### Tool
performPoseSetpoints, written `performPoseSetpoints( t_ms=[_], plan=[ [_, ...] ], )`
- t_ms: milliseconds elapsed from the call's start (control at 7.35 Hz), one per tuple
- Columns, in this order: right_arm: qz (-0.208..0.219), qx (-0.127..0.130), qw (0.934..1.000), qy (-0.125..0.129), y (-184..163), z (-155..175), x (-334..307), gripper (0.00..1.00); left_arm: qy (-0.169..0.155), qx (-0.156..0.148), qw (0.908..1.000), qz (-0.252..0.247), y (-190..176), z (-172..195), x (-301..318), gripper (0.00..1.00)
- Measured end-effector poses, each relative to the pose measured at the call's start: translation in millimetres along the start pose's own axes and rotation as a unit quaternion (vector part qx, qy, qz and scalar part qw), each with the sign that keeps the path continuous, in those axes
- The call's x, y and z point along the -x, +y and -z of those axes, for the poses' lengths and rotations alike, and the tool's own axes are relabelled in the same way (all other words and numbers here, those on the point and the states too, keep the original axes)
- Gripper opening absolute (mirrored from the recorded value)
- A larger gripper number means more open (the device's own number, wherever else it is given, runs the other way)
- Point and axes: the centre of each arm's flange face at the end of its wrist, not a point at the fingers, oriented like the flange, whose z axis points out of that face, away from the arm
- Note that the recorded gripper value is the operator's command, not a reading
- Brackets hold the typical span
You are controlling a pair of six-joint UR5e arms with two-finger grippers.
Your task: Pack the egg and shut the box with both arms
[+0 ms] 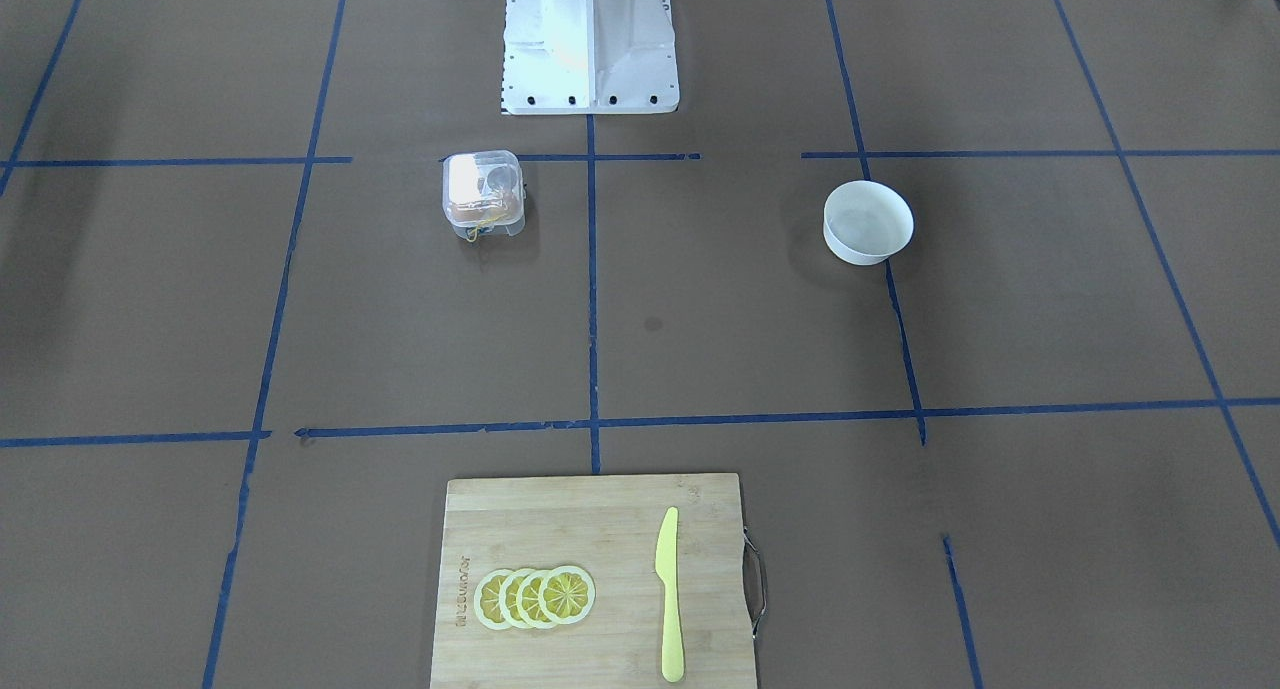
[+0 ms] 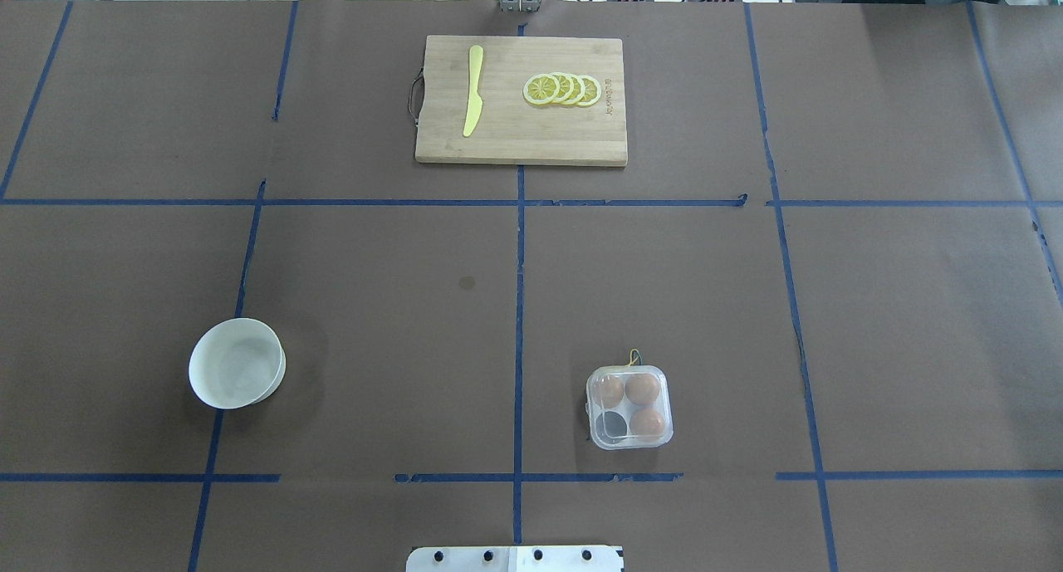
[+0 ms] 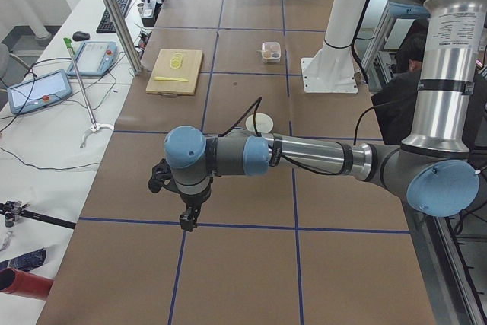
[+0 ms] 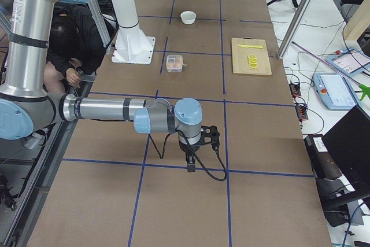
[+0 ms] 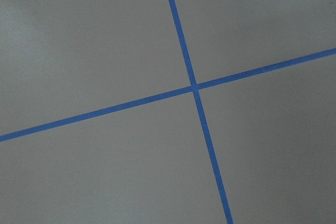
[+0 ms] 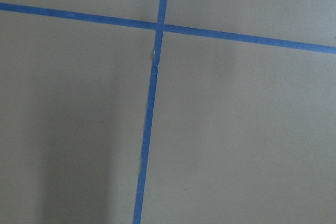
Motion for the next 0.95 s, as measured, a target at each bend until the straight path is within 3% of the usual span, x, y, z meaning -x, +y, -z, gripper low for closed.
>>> performPoseSetpoints(
  t_ms=[952],
  plan=[
    [0.005,-0.012,0.9999,0.008,1.5,-2.0,-2.2,1.0,0.0,0.001,1.0,0.001,0.1,-0.5,0.5,1.0]
  ],
)
